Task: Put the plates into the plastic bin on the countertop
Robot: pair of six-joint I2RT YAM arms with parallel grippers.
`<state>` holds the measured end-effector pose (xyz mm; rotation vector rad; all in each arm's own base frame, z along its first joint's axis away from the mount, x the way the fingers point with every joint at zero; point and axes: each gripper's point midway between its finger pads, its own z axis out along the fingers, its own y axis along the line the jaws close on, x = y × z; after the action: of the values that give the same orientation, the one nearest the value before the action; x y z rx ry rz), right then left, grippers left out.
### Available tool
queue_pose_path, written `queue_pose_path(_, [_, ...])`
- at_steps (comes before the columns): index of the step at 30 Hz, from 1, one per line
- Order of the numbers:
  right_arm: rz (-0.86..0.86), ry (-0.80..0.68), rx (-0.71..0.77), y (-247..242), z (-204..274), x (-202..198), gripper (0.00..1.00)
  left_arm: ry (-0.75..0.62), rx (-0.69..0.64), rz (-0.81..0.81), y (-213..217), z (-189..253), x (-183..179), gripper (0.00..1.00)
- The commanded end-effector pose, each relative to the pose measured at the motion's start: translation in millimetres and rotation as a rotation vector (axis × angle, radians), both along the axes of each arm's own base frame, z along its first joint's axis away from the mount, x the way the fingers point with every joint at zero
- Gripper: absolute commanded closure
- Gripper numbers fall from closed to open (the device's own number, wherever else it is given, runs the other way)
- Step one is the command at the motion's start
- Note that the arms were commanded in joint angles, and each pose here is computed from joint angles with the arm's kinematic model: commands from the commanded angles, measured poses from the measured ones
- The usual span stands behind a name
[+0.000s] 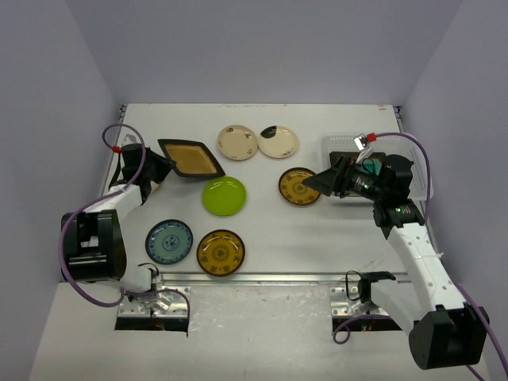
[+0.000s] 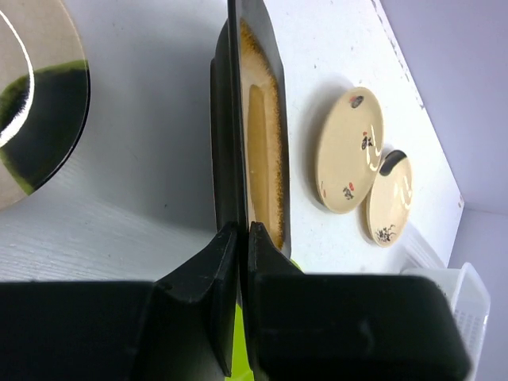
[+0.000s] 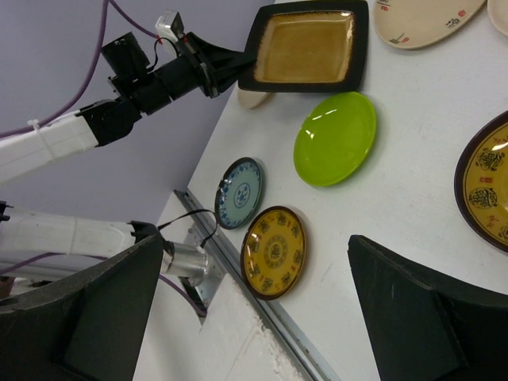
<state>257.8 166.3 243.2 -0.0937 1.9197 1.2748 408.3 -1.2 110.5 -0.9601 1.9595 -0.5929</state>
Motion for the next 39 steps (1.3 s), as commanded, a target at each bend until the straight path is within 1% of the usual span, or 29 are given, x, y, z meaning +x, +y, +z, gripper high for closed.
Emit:
queue_pose_path(1, [-0.007,-0.039,-0.006,-0.2,3.8,4.5,0.01,-0.272,0.000,0.008,3.1,83.1,17.5,1.00])
queue_pose_path(10, [0.027,-0.024,0.007,3.7,-5.4,9.6,0.01,-0.391,-0.001,-0.001,-0.7,137.2,5.3,1.00])
queue_pose_path(14, [0.090,-0.017,0.044,10.7,-2.7,13.1,0.01,-0.470,-0.024,-0.091,-19.0,170.6,-14.5,1.00])
queue_pose_path(15, [0.101,-0.017,0.056,12.3,-0.6,14.2,0.01,-0.480,-0.044,-0.117,-24.8,172.5,-18.2,1.00])
queue_pose_path(18, [0.130,-0.005,0.079,20.4,4.9,23.6,0.01,-0.538,-0.171,-0.279,-58.6,178.8,-38.0,1.00])
queue_pose_path(20, [0.160,0.033,0.089,30.2,-1.1,32.2,0.01,-0.524,-0.313,-0.407,-83.6,175.6,-54.1,1.00])
queue_pose_path(22, [0.201,0.040,0.087,45.4,1.6,36.5,0.01,-0.545,-0.366,-0.498,-99.3,173.7,-65.5,1.00])
queue_pose_path(27, [0.260,0.115,0.075,83.3,-20.0,52.7,0.02,-0.531,-0.438,-0.607,-129.3,174.7,-81.3,1.00])
queue_pose_path(31, [0.270,0.161,0.088,101.9,-33.6,65.4,0.09,-0.531,-0.496,-0.665,-147.3,176.6,-90.8,1.00])
queue_pose_path(37, [0.198,0.203,0.076,100.0,-49.6,76.3,0.15,-0.536,-0.545,-0.707,-161.6,171.8,-103.6,1.00])
queue_pose_path(38, [0.196,0.203,0.091,100.6,-47.9,76.5,0.20,-0.535,-0.548,-0.710,-163.1,170.6,-105.0,1.00])
queue_pose_path(39, [0.201,0.213,0.106,101.3,-50.2,74.1,0.35,-0.535,-0.550,-0.715,-165.6,169.8,-106.0,1.00])
